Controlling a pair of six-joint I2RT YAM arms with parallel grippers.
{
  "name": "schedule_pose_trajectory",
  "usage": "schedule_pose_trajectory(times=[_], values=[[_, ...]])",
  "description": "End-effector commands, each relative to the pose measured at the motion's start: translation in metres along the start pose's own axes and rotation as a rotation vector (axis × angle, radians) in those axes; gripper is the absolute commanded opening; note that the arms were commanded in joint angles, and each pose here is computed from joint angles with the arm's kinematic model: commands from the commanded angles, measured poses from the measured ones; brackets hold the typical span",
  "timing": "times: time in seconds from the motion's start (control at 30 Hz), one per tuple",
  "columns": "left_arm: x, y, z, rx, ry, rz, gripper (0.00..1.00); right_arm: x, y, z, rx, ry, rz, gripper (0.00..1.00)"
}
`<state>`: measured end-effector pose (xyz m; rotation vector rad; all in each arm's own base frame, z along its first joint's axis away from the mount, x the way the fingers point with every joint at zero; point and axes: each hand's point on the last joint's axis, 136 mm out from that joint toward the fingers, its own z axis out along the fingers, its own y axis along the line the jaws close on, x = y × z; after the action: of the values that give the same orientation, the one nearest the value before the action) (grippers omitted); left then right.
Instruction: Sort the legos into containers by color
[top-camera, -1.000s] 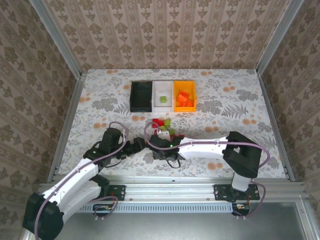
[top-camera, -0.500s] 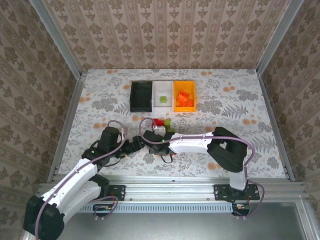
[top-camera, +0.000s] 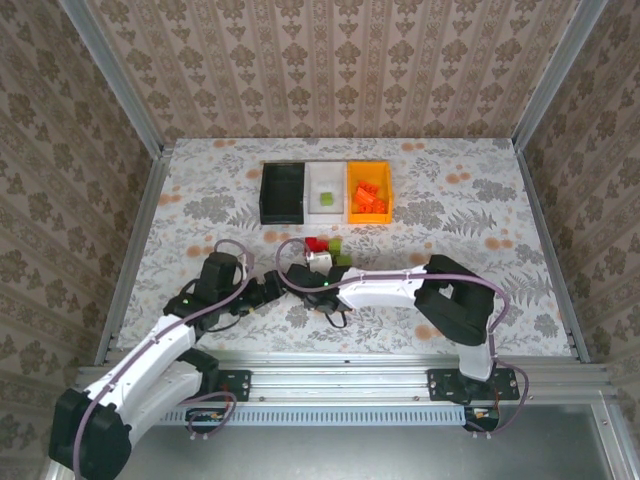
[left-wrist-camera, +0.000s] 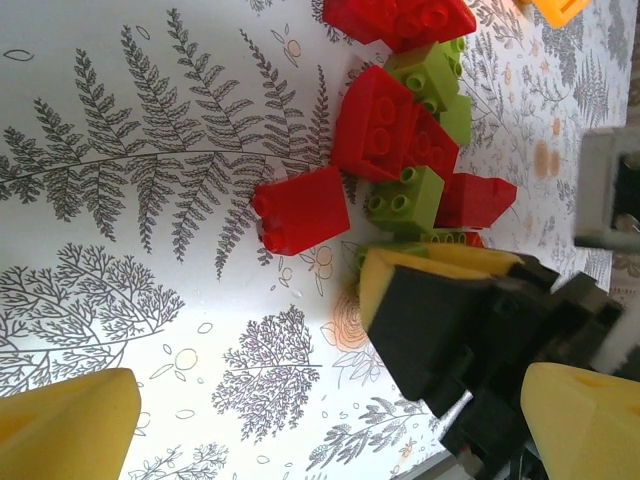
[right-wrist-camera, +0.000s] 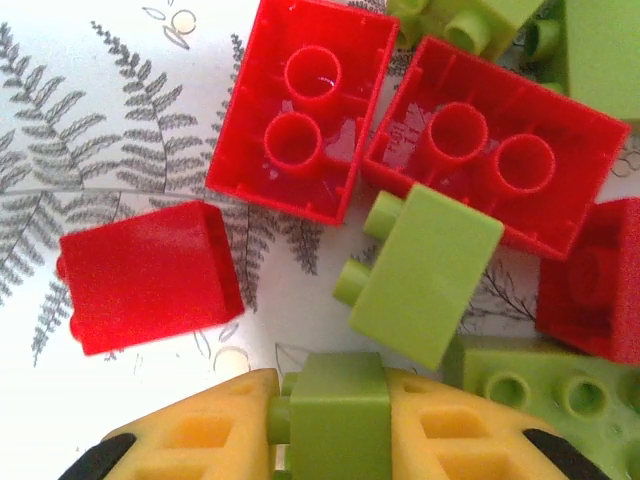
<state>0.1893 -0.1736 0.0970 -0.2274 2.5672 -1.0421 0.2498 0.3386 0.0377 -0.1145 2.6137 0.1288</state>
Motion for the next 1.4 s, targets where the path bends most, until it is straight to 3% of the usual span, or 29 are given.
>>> schedule_pose_trajectory(times=[0.0,0.13,0.23,0.4,0.5,0.7,0.9,1.03,1.17,1.37], values=[[-0.006,-0.013,-0.004,0.032,-0.003,0.029,1.00,-0.018,0.000,-0.041,-0.021,-0.075,-0.050,0.27],[-0.005,-0.009,0.002,0.035,-0.002,0.011,1.00,-0.060,-0.012,-0.074,-0.031,-0.167,-0.069,0.28],[-0.001,-0.005,0.008,0.031,0.015,-0.003,0.99,-0.108,-0.029,-0.077,-0.030,-0.222,-0.068,0.28],[0.005,-0.002,0.012,-0.006,0.031,0.025,0.96,-0.182,-0.045,-0.036,-0.011,-0.221,-0.080,0.28],[0.008,0.009,0.009,-0.128,0.050,0.084,0.93,-0.217,-0.053,-0.007,0.025,-0.199,-0.080,0.27],[0.011,0.023,0.008,-0.288,0.118,0.212,0.88,-0.248,-0.060,0.043,0.061,-0.120,-0.079,0.28],[0.007,0.022,0.013,-0.327,0.164,0.278,0.87,-0.250,-0.065,0.070,0.098,-0.081,-0.069,0.31],[0.008,0.018,0.018,-0.320,0.200,0.310,0.87,-0.253,-0.065,0.074,0.059,-0.071,-0.036,0.41],[0.009,0.009,0.025,-0.299,0.259,0.361,0.86,-0.267,-0.052,0.054,-0.023,-0.111,-0.040,0.43],[-0.003,-0.008,0.039,-0.363,0.291,0.497,0.79,-0.277,-0.044,-0.012,-0.109,-0.209,-0.034,0.47]])
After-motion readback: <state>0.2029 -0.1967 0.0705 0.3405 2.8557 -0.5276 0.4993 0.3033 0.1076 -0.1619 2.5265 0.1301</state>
